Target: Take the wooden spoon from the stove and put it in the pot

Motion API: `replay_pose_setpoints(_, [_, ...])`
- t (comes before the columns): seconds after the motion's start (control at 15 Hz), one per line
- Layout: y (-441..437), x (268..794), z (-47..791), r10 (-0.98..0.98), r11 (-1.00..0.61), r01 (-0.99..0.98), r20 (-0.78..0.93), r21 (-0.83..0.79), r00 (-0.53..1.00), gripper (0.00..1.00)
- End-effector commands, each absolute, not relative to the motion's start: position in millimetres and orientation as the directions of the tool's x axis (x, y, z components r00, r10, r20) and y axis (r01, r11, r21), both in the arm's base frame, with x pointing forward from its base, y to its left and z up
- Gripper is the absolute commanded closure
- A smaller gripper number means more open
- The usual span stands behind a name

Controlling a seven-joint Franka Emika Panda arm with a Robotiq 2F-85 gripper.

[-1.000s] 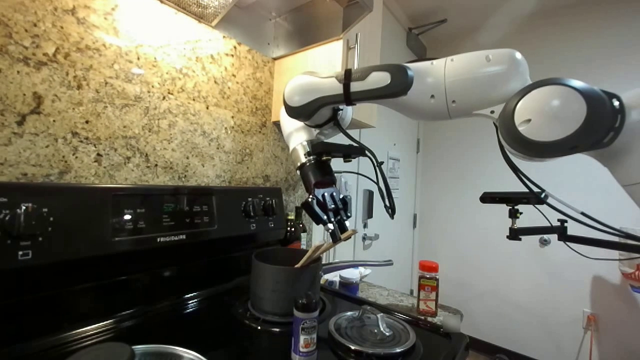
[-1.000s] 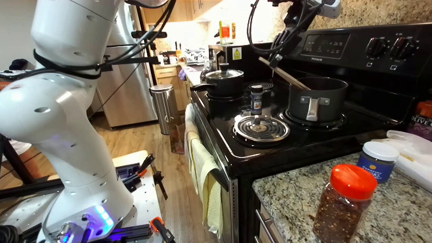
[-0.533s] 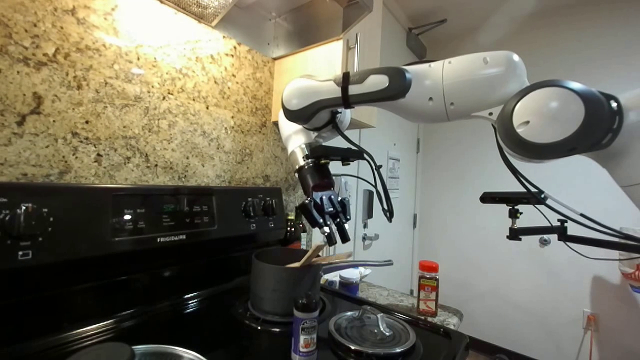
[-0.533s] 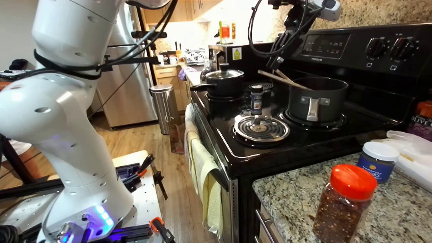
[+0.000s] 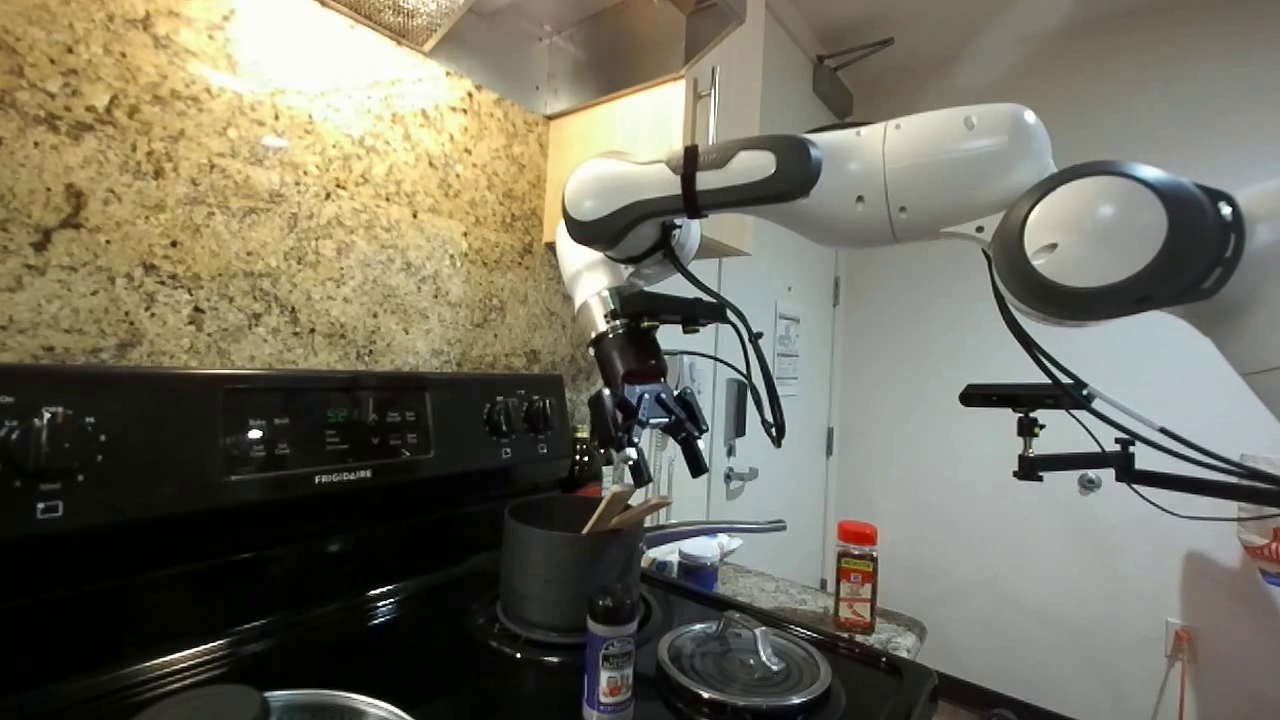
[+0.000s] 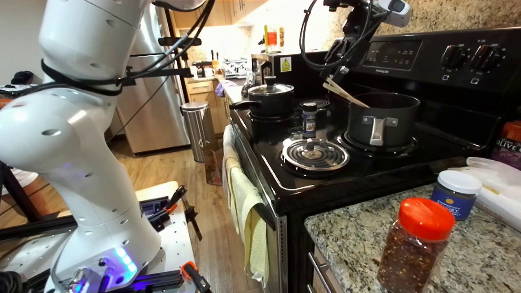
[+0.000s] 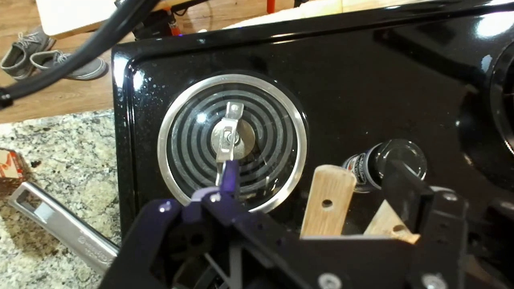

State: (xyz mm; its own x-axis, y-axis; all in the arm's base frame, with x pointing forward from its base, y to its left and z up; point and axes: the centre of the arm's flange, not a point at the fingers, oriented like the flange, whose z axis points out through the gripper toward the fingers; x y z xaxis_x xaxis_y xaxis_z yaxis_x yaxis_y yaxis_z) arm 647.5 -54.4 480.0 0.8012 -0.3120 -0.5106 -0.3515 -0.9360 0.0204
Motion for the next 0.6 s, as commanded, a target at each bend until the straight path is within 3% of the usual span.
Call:
replay_pose_setpoints(0.0, [-53,640,500,-0.276,-0.944,-0.327,-0.425,-0.049,0.862,0.00])
replay_pose_setpoints(0.53, [-46,600,554,-0.260,-0.952,-0.283,-0.175,-0.121,0.950,0.00])
